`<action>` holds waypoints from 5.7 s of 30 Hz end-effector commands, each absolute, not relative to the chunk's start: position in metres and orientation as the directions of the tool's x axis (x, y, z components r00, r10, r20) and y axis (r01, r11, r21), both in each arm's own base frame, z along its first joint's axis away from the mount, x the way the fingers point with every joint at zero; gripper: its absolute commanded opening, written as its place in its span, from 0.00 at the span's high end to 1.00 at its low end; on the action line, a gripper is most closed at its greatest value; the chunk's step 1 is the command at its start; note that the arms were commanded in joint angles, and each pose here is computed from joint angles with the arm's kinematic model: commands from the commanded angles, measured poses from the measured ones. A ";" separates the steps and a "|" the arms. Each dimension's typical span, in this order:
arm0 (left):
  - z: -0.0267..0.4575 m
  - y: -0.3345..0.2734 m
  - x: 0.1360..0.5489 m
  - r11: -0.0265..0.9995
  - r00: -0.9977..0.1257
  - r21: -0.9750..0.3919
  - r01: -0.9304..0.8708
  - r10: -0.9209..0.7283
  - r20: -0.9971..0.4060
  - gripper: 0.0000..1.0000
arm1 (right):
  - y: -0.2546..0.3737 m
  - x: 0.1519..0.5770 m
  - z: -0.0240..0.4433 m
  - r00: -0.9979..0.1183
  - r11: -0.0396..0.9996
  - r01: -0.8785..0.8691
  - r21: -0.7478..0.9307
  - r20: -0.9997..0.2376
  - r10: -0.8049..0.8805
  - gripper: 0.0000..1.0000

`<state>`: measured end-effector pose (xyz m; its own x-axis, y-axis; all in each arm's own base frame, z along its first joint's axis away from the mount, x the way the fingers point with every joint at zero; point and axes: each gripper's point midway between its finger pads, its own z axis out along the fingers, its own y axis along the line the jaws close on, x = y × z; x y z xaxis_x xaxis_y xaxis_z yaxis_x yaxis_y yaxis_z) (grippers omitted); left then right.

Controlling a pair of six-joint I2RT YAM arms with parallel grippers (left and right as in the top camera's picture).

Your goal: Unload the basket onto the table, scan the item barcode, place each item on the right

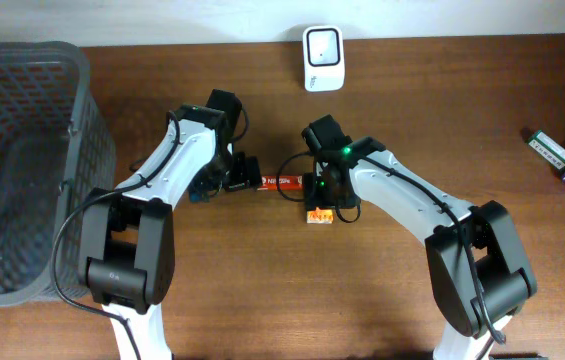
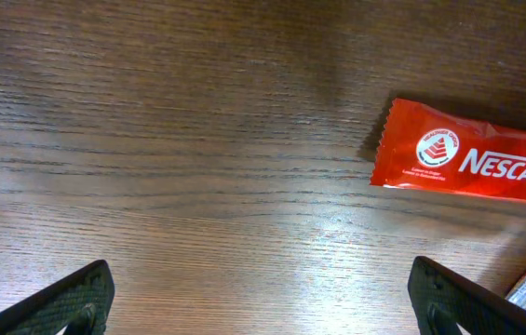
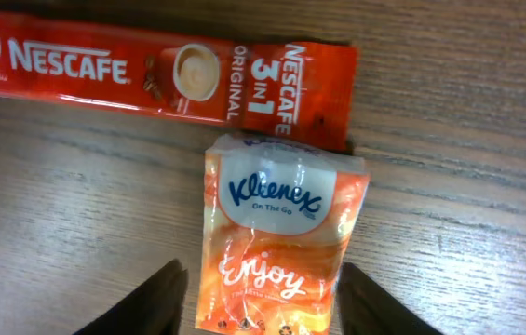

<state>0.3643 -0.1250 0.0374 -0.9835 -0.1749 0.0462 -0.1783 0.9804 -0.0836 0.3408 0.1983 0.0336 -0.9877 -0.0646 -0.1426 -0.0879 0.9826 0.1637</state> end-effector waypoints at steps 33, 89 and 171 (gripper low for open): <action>0.043 -0.122 0.366 0.979 -0.982 -0.077 -0.187 -0.186 0.027 0.01 | 0.124 0.336 0.060 -0.994 0.962 0.089 -0.260 -0.083 0.070 0.49; 0.043 -0.122 0.366 0.979 -0.982 -0.077 -0.187 -0.185 0.027 0.01 | 0.021 0.318 0.043 -0.959 0.963 0.204 0.175 0.232 0.161 0.01; 0.043 -0.122 0.366 0.979 -0.982 -0.077 -0.187 -0.186 0.027 0.01 | 0.163 0.366 0.163 -0.935 0.102 -0.352 0.930 -0.353 -0.008 0.96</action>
